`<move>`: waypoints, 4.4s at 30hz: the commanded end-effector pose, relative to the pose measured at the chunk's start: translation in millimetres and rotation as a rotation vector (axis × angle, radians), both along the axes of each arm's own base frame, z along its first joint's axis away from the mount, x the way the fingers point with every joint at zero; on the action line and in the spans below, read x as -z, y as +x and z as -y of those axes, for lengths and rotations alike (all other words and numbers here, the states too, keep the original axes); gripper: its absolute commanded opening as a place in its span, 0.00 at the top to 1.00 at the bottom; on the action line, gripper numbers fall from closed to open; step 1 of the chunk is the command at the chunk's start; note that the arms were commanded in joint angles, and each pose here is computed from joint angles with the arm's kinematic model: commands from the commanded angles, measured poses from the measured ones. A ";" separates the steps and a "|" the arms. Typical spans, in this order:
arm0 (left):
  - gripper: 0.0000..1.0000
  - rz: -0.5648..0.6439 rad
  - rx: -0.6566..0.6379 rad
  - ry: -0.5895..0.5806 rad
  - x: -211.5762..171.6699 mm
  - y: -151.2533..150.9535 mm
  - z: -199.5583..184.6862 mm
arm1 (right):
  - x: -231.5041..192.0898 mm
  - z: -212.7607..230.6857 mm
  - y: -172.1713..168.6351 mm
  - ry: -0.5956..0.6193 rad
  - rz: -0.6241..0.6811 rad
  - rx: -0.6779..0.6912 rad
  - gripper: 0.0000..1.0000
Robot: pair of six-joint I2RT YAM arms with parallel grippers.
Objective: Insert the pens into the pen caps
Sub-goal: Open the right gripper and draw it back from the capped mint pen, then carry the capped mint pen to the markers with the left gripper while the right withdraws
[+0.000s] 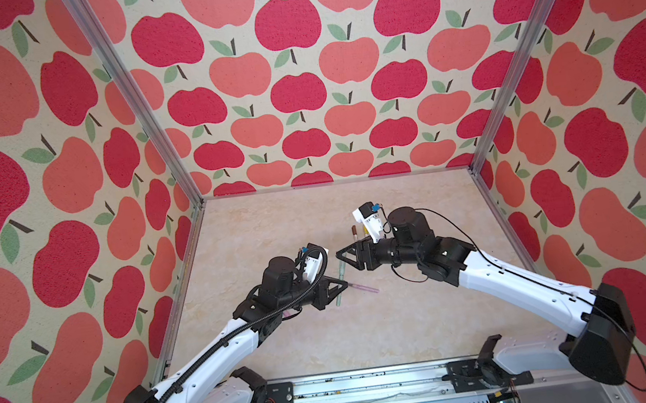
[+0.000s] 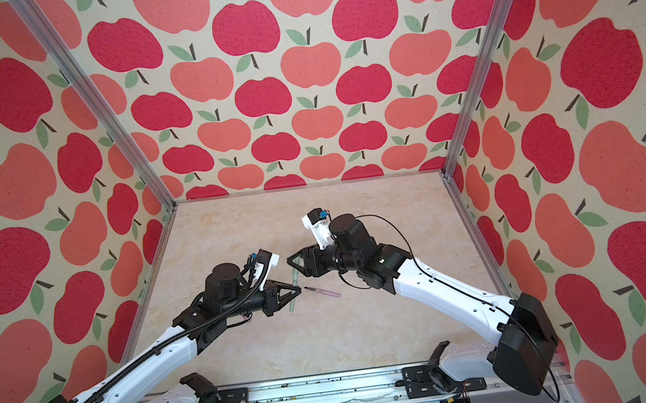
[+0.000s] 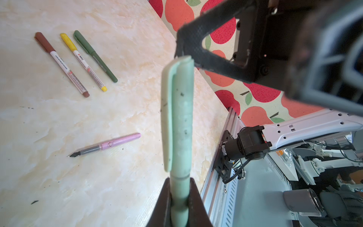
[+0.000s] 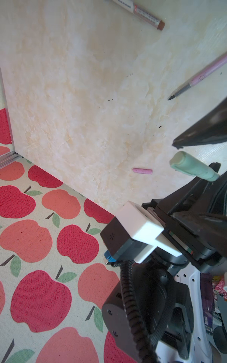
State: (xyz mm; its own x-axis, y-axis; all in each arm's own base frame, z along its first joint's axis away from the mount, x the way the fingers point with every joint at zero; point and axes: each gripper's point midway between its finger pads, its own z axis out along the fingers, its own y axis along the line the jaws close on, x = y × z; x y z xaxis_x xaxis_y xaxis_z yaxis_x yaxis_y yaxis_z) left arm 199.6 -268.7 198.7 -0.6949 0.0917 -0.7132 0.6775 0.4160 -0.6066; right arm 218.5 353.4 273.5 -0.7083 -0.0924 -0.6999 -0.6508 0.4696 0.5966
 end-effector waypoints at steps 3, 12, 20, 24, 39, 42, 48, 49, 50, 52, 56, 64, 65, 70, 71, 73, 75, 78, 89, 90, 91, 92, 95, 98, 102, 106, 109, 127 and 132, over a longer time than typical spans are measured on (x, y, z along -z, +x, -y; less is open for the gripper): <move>1.00 0.039 0.091 -0.066 -25.6 -11.2 6.6 | 4.1 4.3 -9.9 -0.011 -0.004 -0.057 0.50; 1.00 0.052 0.089 -0.071 -30.9 -12.4 5.9 | 10.4 5.7 -7.2 -0.020 -0.026 -0.056 0.56; 1.00 0.064 0.059 -0.059 -30.7 -6.3 5.1 | 17.3 -0.5 -7.9 -0.014 -0.073 -0.077 0.67; 1.00 0.071 0.051 -0.061 -31.8 -3.2 6.1 | 19.6 -3.2 -9.1 -0.011 -0.090 -0.090 0.78; 1.00 0.257 -0.054 -0.103 -86.0 22.2 -0.7 | 43.6 -6.7 -19.0 -0.050 -0.174 -0.136 0.93; 1.00 0.303 -0.073 -0.124 -103.7 28.1 -3.6 | 48.2 -6.7 -20.4 -0.056 -0.184 -0.137 0.93; 1.00 0.369 -0.099 -0.151 -131.1 39.3 -9.8 | 56.5 -9.2 -24.3 -0.063 -0.207 -0.146 0.93; 1.00 0.378 -0.101 -0.157 -135.2 41.3 -10.5 | 58.8 -9.8 -24.8 -0.065 -0.212 -0.147 0.93; 1.00 0.381 -0.099 -0.161 -137.9 42.7 -10.5 | 61.6 -10.6 -26.1 -0.068 -0.221 -0.149 0.93; 1.00 0.390 -0.093 -0.168 -144.0 45.4 -9.5 | 65.2 -12.3 -28.5 -0.072 -0.230 -0.157 0.93; 1.00 0.414 -0.091 -0.176 -154.2 51.3 -8.9 | 72.3 -14.9 -33.4 -0.081 -0.245 -0.166 0.93; 1.00 0.419 -0.085 -0.183 -159.2 57.9 -7.4 | 74.6 -16.2 -35.8 -0.084 -0.248 -0.167 0.92; 1.00 0.413 -0.084 -0.181 -156.4 58.2 -7.0 | 73.2 -15.8 -34.6 -0.084 -0.241 -0.164 0.92; 1.00 0.332 -0.095 -0.157 -127.8 58.9 -7.5 | 51.4 -10.5 -15.7 -0.043 -0.183 -0.108 0.88; 1.00 0.308 -0.101 -0.147 -119.2 59.1 -8.1 | 43.0 -8.0 -8.9 -0.025 -0.166 -0.087 0.86; 1.00 0.246 -0.119 -0.123 -96.9 59.5 -10.0 | 24.9 -2.0 5.7 0.013 -0.126 -0.039 0.79; 1.00 0.179 -0.151 -0.091 -73.0 61.2 -12.8 | 0.3 5.1 19.3 0.063 -0.080 0.002 0.73; 1.00 0.067 -0.215 -0.032 -36.2 65.3 -17.7 | -36.3 18.4 32.3 0.125 0.001 0.047 0.63; 1.00 -0.263 -0.494 0.251 46.9 117.6 -25.8 | -39.2 78.8 34.9 0.048 0.090 0.237 0.53; 1.00 -0.287 -0.504 0.280 53.3 123.6 -22.6 | -32.0 85.6 34.8 0.030 0.088 0.264 0.53; 1.00 -0.311 -0.514 0.314 60.0 129.3 -19.6 | -25.8 91.5 34.5 0.016 0.083 0.288 0.53; 1.00 -0.328 -0.516 0.343 66.0 133.5 -16.5 | -22.2 96.5 33.3 0.009 0.082 0.303 0.53; 1.00 -0.361 -0.534 0.428 82.7 149.0 -6.8 | -13.6 108.9 29.2 -0.007 0.076 0.336 0.53; 1.00 -0.398 -0.543 0.496 100.5 162.4 1.4 | -7.9 119.6 25.0 -0.018 0.074 0.358 0.52; 1.00 -0.413 -0.554 0.573 119.3 176.2 10.1 | -3.9 130.0 20.0 -0.025 0.076 0.375 0.52; 1.00 -0.410 -0.557 0.599 130.8 184.4 19.2 | -3.1 137.4 18.2 -0.027 0.078 0.384 0.52; 0.98 -0.404 -0.556 0.608 133.9 189.7 25.6 | -1.7 140.3 18.4 -0.026 0.072 0.383 0.52; 0.97 -0.398 -0.565 0.674 163.3 217.0 38.7 | -1.1 149.1 15.8 0.000 0.058 0.379 0.52; 0.96 -0.394 -0.572 0.681 168.5 220.5 37.5 | 1.3 149.5 15.1 0.000 0.052 0.379 0.52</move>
State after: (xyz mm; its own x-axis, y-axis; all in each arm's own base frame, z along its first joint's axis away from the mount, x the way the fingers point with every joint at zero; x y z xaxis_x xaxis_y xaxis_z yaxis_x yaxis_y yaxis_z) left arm 414.1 -308.7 30.3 -0.9434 -0.0268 -0.3304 0.0709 0.9573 -0.2801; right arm 238.2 205.6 280.7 -0.6435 0.1919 -0.7410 -0.4559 0.6816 0.5724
